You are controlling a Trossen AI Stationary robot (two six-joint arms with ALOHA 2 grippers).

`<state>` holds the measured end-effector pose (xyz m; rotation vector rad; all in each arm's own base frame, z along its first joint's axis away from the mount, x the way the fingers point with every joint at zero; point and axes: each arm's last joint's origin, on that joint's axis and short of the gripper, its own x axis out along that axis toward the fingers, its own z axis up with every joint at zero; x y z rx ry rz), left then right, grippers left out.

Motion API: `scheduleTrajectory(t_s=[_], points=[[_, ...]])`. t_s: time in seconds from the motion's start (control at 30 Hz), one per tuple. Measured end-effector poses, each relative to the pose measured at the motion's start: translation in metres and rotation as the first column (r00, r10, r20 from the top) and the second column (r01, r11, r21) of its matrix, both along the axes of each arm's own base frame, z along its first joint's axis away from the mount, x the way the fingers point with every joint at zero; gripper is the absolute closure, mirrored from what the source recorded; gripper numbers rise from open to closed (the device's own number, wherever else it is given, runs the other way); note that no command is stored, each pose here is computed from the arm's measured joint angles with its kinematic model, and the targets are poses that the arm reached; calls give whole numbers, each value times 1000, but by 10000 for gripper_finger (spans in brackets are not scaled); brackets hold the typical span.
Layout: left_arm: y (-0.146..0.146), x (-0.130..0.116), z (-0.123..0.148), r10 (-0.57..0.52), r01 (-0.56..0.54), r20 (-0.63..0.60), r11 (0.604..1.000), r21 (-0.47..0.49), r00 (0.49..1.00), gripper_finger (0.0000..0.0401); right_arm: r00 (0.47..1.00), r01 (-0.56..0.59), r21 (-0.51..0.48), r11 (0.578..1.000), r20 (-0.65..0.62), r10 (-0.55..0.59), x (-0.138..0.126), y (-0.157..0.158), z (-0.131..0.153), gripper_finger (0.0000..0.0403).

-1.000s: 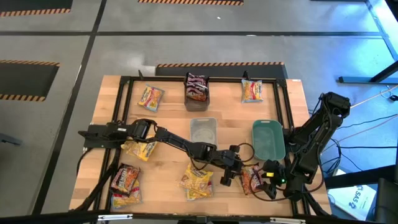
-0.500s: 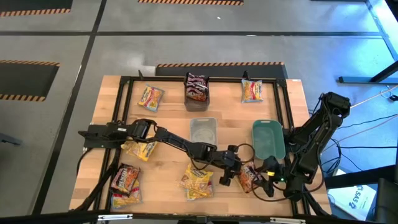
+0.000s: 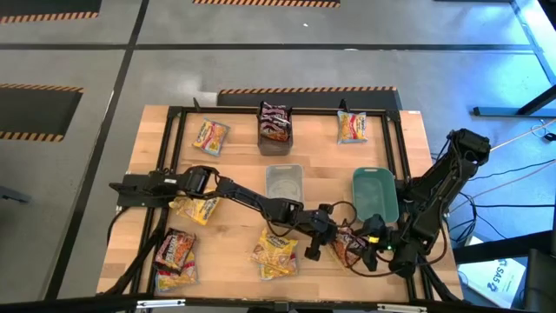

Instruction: Sort Maruchan noodles

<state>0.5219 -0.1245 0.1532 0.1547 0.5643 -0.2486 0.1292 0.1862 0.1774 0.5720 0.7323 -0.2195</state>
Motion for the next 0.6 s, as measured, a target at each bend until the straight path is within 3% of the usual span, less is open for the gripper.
scheduleTrajectory(t_s=[0.1, 0.6], points=[[0, 0, 0, 1, -1, 0, 1000, 2, 1000, 395, 1000, -6, -6, 1000, -3, 6, 0, 0, 0, 102], [-8, -2, 1, -8, 7, 17, 998, 59, 1000, 401, 1000, -24, -16, 1000, -3, 24, 0, 1, 0, 102]])
